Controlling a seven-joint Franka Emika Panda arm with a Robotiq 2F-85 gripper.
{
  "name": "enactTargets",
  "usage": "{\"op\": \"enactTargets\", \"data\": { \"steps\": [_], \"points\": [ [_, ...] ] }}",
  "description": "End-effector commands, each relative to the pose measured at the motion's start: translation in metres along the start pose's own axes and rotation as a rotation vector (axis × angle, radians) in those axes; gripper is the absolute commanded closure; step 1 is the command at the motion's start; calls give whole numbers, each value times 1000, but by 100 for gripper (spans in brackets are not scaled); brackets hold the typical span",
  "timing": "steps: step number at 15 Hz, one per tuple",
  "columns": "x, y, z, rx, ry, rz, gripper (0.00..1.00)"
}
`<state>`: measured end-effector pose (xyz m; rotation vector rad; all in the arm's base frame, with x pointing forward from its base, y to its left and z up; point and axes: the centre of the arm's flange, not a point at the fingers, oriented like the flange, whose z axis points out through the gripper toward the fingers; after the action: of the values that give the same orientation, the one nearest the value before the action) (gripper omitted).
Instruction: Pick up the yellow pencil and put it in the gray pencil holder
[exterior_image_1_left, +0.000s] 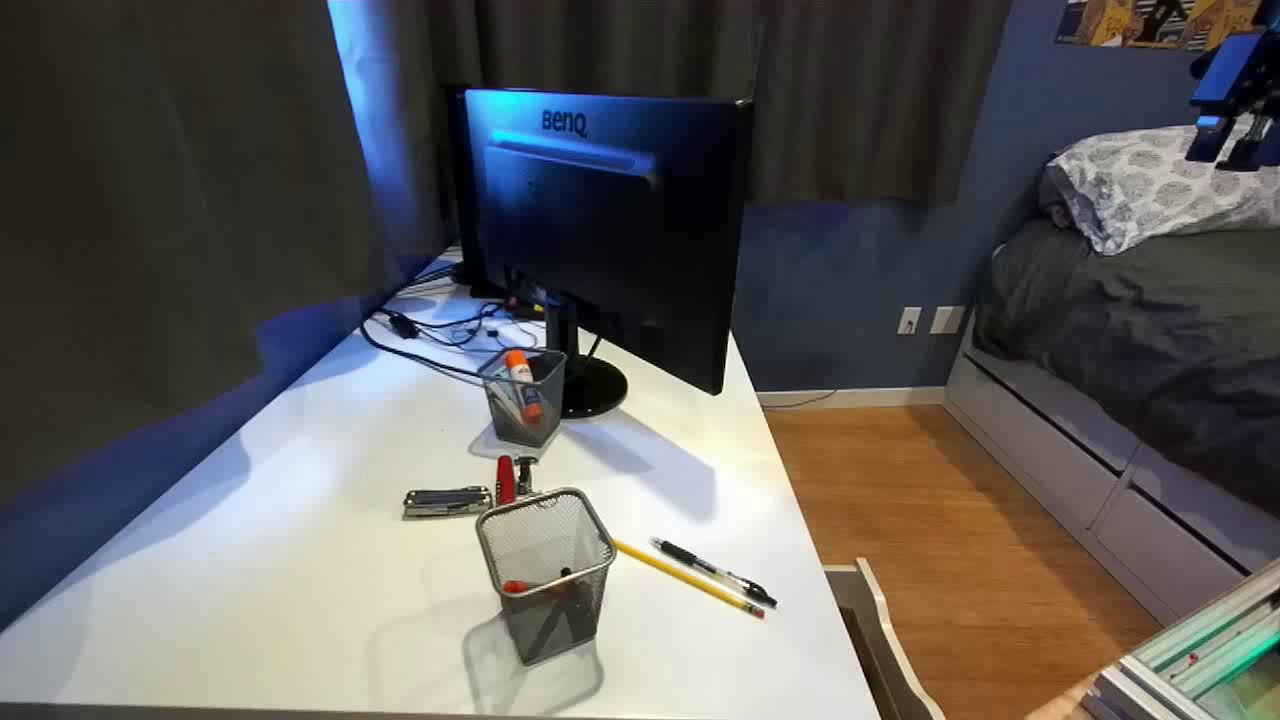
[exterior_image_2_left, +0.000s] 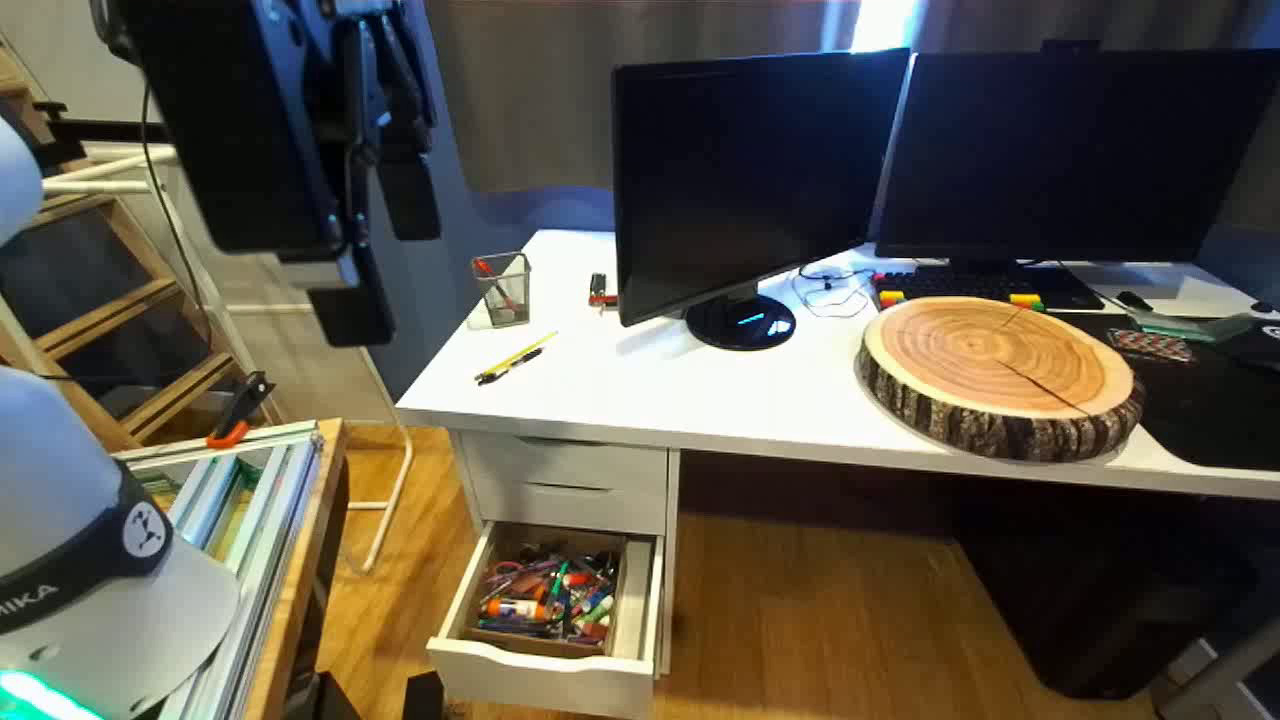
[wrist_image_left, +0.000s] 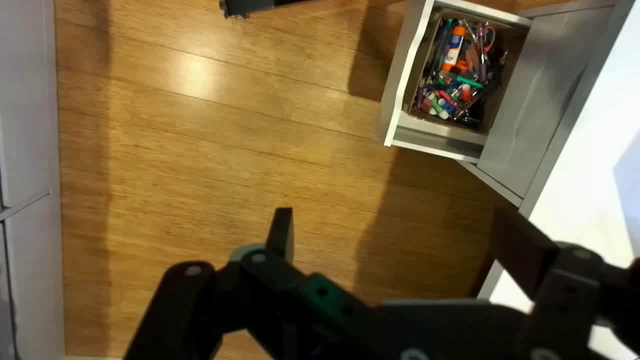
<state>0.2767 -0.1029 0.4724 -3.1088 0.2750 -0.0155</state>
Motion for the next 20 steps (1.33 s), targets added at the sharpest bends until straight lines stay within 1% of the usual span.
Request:
{"op": "enactTargets", "data": {
  "steps": [1,7,8,9,10,11,14,17,20],
  "points": [
    [0,0,0,0,0,0,0],
    [0,0,0,0,0,0,0],
    [3,-15,8,7,-13,-54,0],
    [4,-29,14,-4,-28,-100,0],
    [4,-48,18,7,-27,-173,0],
    [3,-61,22,7,-32,-221,0],
    [-4,-122,37,24,-41,-394,0],
    [-9,-170,46,43,-45,-562,0],
    [-12,-216,58,67,-69,-712,0]
  ]
}}
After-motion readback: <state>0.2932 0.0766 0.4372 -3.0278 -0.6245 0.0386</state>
